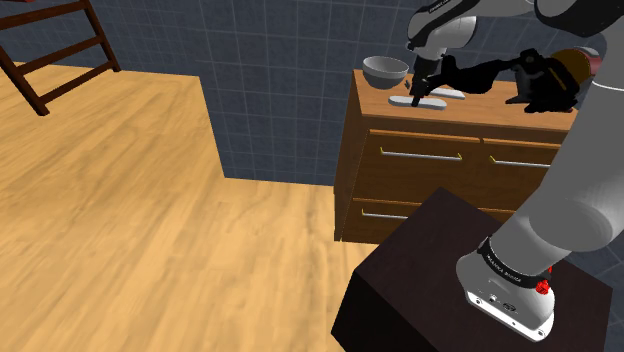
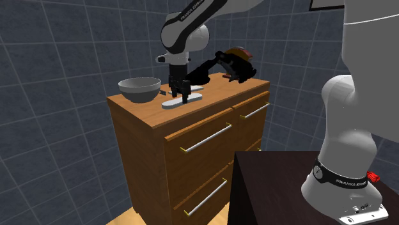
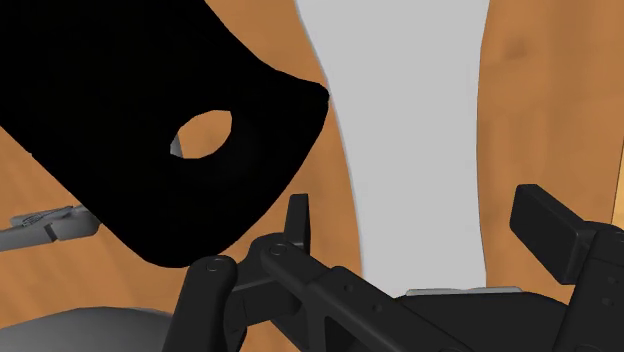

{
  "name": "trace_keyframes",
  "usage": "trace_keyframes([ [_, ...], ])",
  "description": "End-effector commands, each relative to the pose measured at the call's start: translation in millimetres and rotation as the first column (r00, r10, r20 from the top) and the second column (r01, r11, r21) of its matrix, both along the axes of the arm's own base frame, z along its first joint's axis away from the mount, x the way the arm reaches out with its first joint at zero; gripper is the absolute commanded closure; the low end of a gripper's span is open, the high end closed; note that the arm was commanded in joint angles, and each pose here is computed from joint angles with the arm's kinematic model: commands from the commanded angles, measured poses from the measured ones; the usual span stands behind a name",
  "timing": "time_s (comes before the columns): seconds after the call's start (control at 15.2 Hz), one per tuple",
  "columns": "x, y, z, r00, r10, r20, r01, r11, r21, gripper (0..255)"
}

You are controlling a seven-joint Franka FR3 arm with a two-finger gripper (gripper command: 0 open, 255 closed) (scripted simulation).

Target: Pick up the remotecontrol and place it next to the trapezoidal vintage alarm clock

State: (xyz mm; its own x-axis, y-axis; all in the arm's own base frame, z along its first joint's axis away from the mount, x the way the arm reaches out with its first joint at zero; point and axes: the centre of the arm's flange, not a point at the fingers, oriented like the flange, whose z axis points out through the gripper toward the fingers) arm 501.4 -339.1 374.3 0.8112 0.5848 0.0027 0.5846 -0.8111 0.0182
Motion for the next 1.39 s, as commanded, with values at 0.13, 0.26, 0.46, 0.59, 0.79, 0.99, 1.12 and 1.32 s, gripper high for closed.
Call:
trace_keyframes([
  [0.13,-2,0,-5,1.0,-0.002,-0.01,0.002,1.0,0.005,0],
  [0.26,-2,-1,-4,1.0,-0.002,-0.01,0.003,1.0,0.005,255],
  [0.46,-2,0,-4,1.0,-0.003,-0.01,0.003,1.0,0.005,255],
  [0.59,-2,0,-5,1.0,-0.003,-0.01,0.003,1.0,0.005,255],
  [0.79,-2,-1,-4,1.0,-0.003,-0.01,0.003,1.0,0.005,255],
  [0.99,-2,0,6,1.0,-0.002,-0.01,0.002,1.0,0.005,255],
  [1.12,-2,0,16,1.0,-0.002,-0.01,0.002,1.0,0.005,255],
  [1.32,-2,0,32,1.0,-0.002,-0.01,0.002,1.0,0.005,255],
])
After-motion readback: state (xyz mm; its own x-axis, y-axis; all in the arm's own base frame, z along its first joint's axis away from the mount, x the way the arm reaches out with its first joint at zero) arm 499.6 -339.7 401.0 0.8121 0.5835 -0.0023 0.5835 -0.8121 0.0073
